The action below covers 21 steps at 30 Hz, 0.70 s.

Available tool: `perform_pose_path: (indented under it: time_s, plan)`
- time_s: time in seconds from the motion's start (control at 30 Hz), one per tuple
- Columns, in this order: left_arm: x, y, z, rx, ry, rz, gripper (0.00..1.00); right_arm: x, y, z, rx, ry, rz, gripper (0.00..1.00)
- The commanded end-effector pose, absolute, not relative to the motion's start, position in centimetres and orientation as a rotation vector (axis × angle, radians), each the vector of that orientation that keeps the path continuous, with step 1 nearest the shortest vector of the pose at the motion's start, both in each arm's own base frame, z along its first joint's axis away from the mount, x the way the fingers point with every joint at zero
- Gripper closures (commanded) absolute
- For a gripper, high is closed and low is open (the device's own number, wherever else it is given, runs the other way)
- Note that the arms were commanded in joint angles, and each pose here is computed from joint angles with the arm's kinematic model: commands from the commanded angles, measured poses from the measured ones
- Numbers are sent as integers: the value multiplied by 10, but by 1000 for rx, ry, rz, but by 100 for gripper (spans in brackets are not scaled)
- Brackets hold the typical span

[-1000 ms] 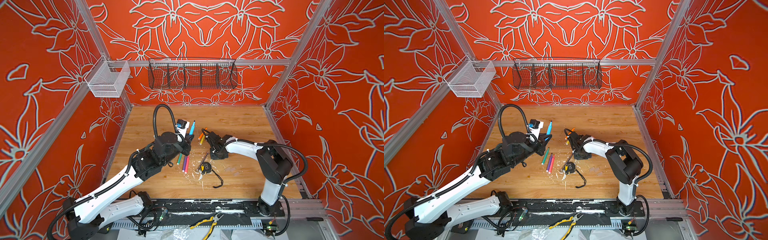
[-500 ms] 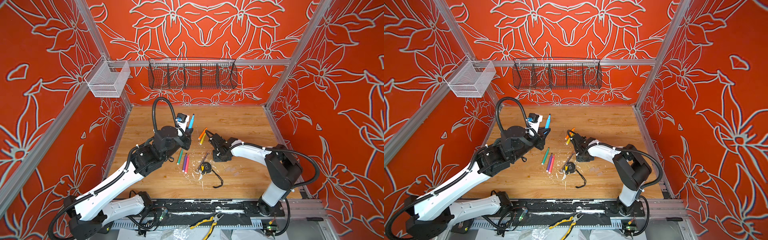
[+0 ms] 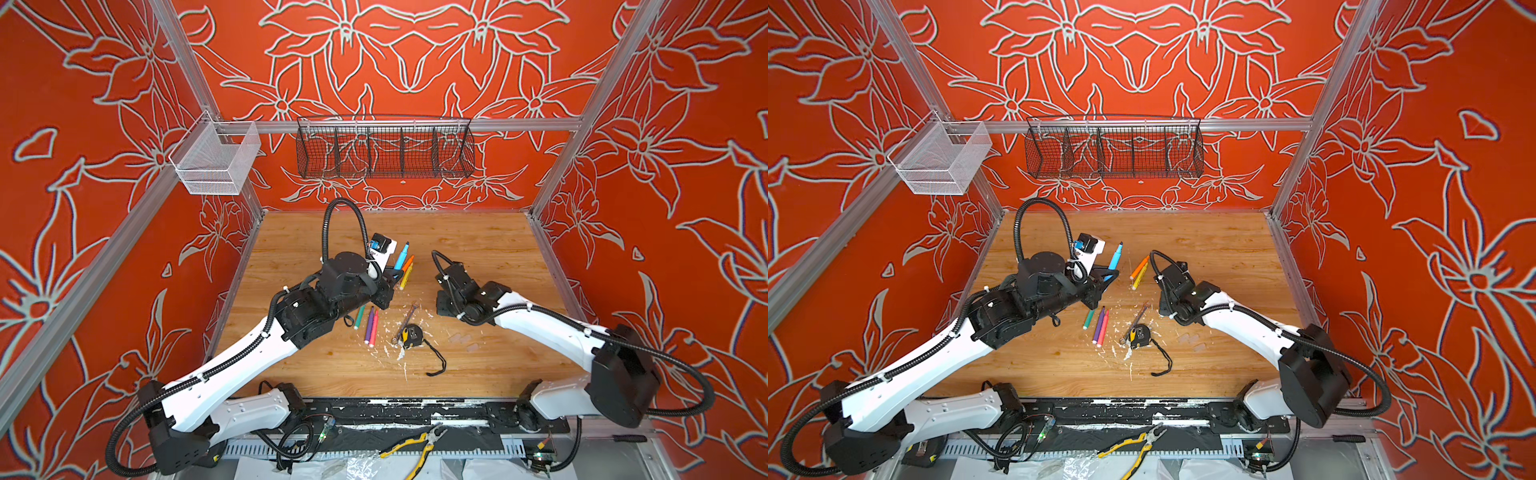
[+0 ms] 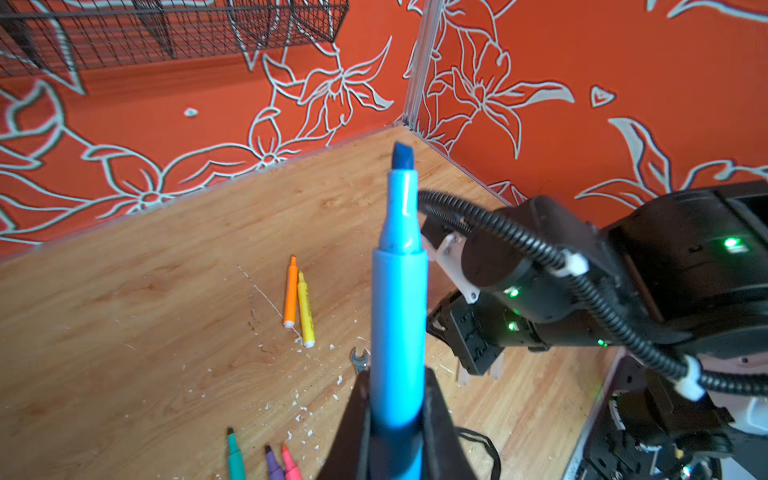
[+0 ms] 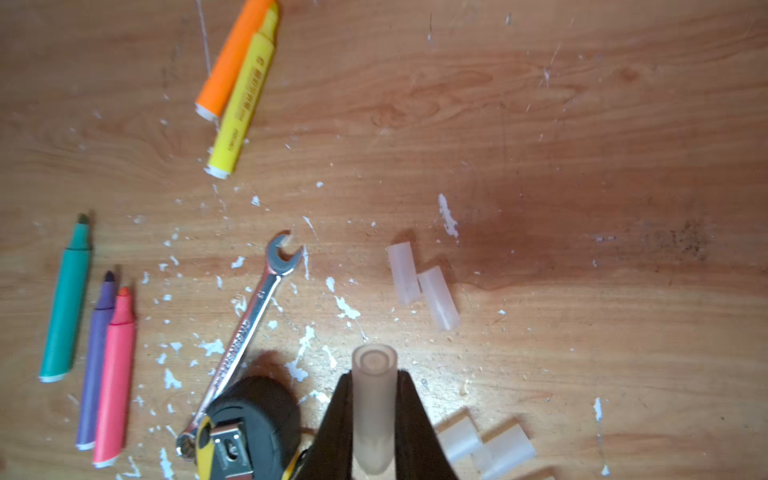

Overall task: Insert the pens into the pen caps
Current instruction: 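Lift the cap with the right gripper and bring it over the blue highlighter tip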

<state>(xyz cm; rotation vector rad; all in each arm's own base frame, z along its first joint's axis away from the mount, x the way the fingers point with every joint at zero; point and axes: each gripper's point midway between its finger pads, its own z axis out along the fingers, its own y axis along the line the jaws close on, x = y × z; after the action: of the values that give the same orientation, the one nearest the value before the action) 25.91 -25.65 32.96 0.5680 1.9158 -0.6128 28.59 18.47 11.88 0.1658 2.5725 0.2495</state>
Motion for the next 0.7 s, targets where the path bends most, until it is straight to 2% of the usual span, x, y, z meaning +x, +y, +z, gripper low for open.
perform_pose_path:
  time_s: [0.0,0.33,0.53,0.67]
  plan:
    - [252,-271,330,623,1873,-708,100,311,189,155,272,2398,380,84]
    - [267,-274,318,640,1848,-628,100,354,169,265,378,2049,591,87]
    - [273,-267,323,619,1830,-570,100,359,162,337,394,1860,666,87]
    - [275,-268,325,626,1825,-561,100,350,176,369,305,1752,817,88]
